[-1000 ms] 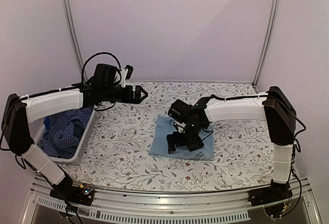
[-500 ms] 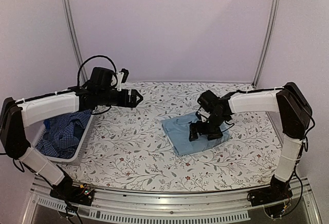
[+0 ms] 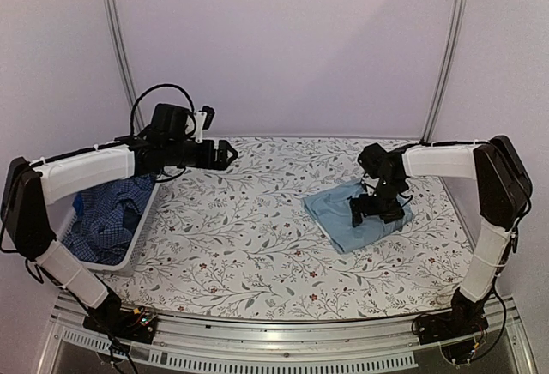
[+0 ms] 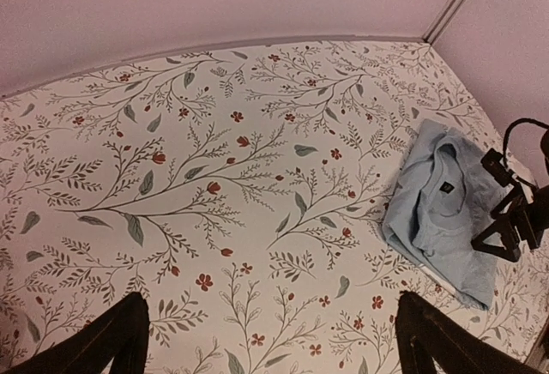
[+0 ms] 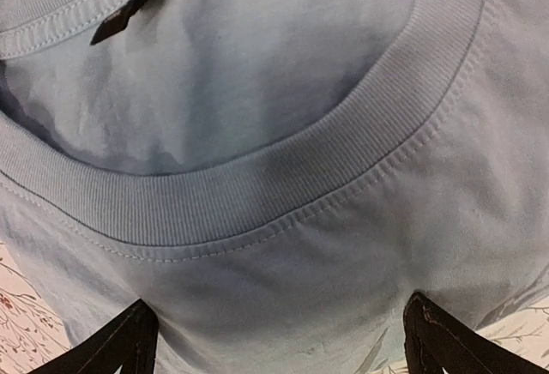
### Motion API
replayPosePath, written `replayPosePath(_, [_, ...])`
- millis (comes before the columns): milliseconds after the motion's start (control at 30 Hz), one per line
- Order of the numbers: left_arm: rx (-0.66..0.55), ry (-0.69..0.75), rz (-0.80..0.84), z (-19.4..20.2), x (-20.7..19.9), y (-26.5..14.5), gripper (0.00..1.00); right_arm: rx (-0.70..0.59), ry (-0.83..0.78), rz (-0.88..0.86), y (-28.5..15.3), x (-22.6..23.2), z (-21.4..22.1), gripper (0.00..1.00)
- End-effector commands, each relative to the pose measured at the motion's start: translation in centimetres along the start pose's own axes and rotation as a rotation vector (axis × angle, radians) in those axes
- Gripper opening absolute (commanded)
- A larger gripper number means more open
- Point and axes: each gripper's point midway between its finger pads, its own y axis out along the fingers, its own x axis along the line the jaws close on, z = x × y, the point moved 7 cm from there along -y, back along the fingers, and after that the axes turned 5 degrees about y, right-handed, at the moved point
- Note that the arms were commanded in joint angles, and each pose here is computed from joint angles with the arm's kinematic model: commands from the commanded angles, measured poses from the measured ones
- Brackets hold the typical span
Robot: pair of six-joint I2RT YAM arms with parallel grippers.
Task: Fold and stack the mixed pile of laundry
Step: Move the square-folded T-shirt to the corner of the board.
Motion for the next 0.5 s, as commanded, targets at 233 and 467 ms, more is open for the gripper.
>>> replayPosePath(233, [-0.023, -0.009, 0.033, -1.1, 0.0, 0.4, 1.0, -0.091, -0.213, 0.106, -3.2, 6.4, -2.0, 0.99])
replayPosePath(467, [-0.048, -0.009, 0.012, -1.9, 0.1, -0.1, 1.0, 0.008, -0.196, 0.122, 2.0, 6.2, -1.6, 0.99])
